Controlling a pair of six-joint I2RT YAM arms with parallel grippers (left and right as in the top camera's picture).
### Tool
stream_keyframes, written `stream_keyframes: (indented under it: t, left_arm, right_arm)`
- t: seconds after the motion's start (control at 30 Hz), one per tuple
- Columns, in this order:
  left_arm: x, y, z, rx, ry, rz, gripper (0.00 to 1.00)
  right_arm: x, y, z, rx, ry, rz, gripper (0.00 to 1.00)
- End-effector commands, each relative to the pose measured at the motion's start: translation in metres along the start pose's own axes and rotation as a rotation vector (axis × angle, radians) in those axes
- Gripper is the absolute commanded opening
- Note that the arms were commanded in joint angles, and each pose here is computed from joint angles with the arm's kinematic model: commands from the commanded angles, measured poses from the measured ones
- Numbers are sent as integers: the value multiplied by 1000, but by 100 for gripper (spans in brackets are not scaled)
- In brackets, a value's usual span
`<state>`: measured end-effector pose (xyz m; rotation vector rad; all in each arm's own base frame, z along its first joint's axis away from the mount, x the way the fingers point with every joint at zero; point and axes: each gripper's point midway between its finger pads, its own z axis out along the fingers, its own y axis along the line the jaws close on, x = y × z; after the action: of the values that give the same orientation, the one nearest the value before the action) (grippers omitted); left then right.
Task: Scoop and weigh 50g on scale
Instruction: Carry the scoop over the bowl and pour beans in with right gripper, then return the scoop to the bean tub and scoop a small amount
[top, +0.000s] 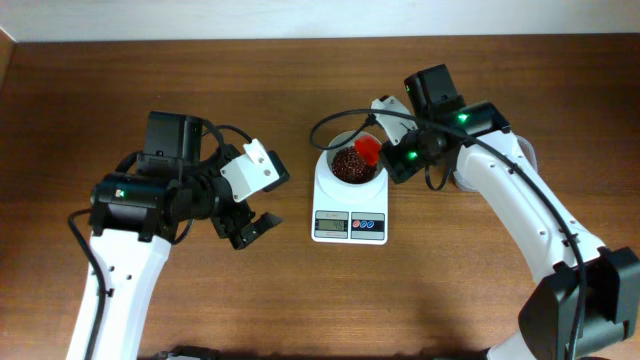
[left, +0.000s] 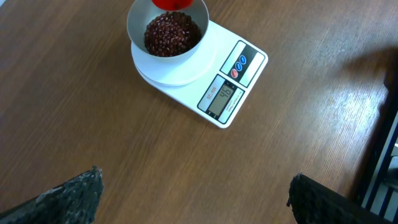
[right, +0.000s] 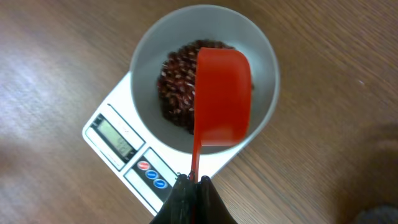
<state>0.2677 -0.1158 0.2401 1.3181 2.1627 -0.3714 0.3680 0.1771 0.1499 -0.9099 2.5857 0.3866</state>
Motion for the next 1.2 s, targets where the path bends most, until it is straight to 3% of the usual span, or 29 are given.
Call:
stream_keyframes:
  t: [0.0, 0.07, 0.17, 0.23, 0.37, 0.53, 0.8, 1.03, 1.17]
  left_arm:
    - [-2, -1, -1, -1, -6, -3, 99]
    - [-2, -1, -1, -1, -6, -3, 99]
    - [-2, -1, -1, -1, -5, -3, 99]
    - [-2, -1, -1, -1, -6, -3, 99]
    - [-2, -1, -1, -1, -6, -3, 99]
    - [-2, -1, -1, -1, -6, -3, 99]
    - [-2, -1, -1, -1, -6, -3, 99]
    - [-2, -1, -1, -1, -5, -3, 99]
    - [-2, -1, -1, -1, -6, -3, 99]
  right_arm:
    - [-10, 14, -9, -58, -47, -53, 4]
    - [-8, -1, -9, 26, -29, -25, 4]
    - [-14, 17, -9, -75, -63, -55, 4]
    - [-9, -1, -9, 28, -33, -49, 4]
    - [-9, 0, -10, 23, -34, -49, 4]
    - [-9, -13, -47, 65, -57, -11, 4]
    - [88, -158, -113, 308, -11, 413, 4]
    - [146, -178, -81, 315, 182, 516, 4]
    - [158, -181, -76, 316, 205, 541, 4]
